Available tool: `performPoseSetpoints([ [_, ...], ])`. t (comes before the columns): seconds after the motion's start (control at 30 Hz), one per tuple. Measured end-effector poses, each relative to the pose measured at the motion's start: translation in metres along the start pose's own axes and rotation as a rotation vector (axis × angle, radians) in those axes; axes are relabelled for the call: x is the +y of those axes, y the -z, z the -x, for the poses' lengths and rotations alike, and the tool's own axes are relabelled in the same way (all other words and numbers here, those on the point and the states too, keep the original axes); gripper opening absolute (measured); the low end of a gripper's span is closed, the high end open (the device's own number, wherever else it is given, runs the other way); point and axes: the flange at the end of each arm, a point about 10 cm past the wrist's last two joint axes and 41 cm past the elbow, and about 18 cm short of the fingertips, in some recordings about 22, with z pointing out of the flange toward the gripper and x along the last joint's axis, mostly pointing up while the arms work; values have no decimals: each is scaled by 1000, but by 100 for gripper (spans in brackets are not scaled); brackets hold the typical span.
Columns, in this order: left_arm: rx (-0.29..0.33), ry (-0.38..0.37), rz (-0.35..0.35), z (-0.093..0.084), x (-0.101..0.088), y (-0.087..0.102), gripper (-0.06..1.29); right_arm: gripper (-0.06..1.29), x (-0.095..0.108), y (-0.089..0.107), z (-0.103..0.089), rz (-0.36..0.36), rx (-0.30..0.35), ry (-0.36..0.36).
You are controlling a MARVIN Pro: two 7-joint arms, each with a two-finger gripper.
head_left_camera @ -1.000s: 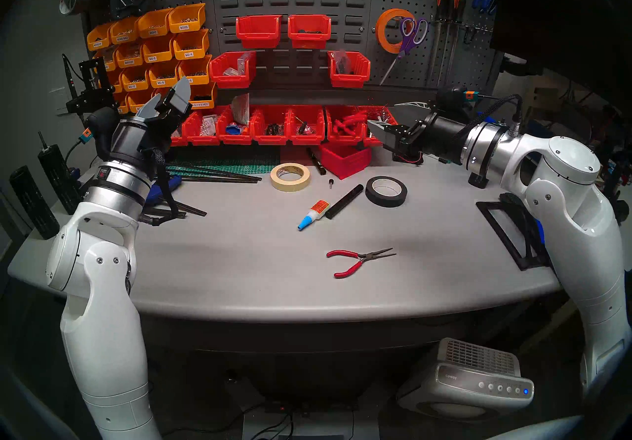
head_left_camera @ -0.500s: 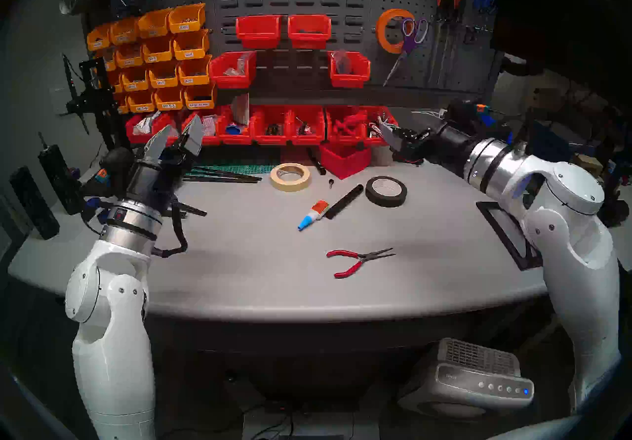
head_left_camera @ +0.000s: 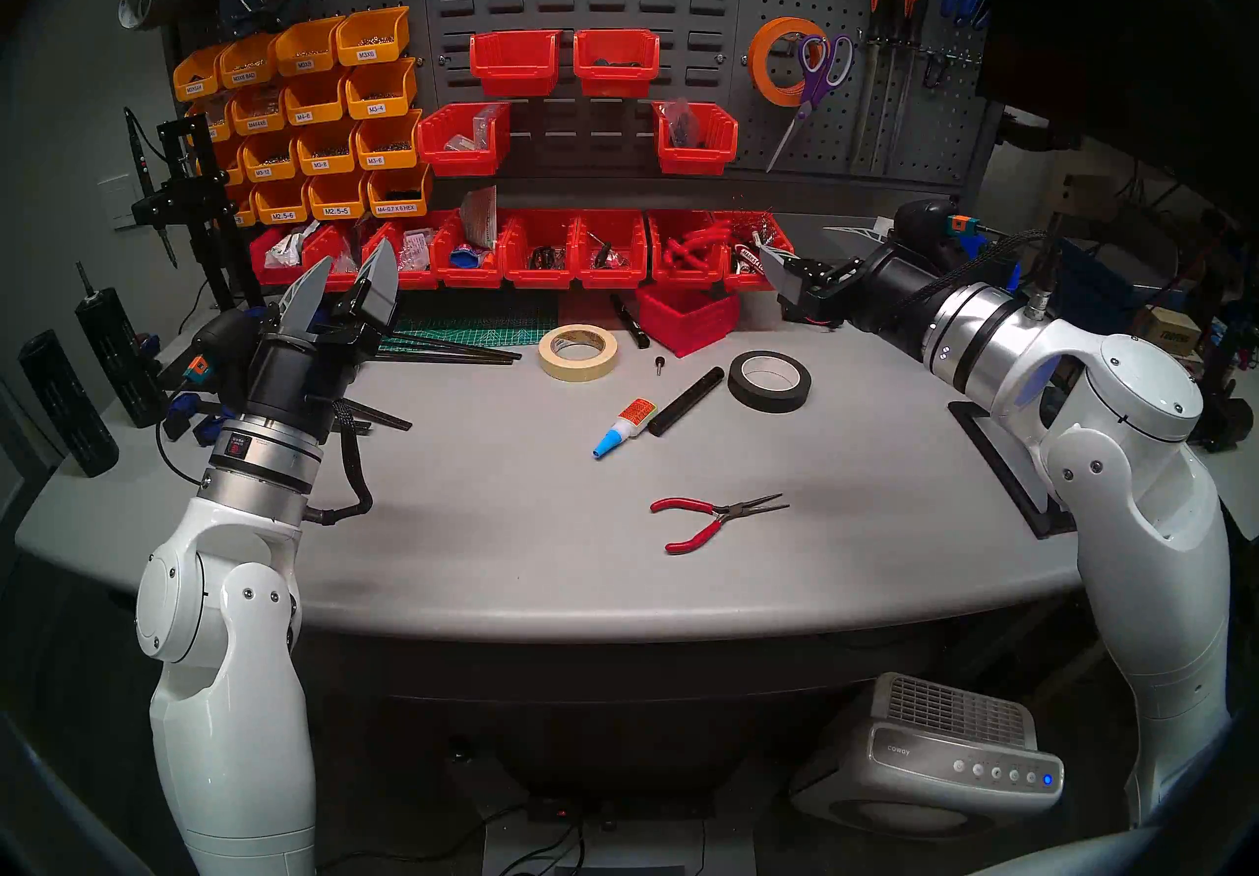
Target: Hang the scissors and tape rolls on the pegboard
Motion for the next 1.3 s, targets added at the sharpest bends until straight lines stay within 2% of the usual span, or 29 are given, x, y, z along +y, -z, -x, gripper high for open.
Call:
performPoseSetpoints([
  [0.87,7,2,4,0,0,1,126,121,0,0,0,1,-3,2],
  [1.3,7,2,4,0,0,1,126,121,-29,-27,31,-167,-124,-85],
])
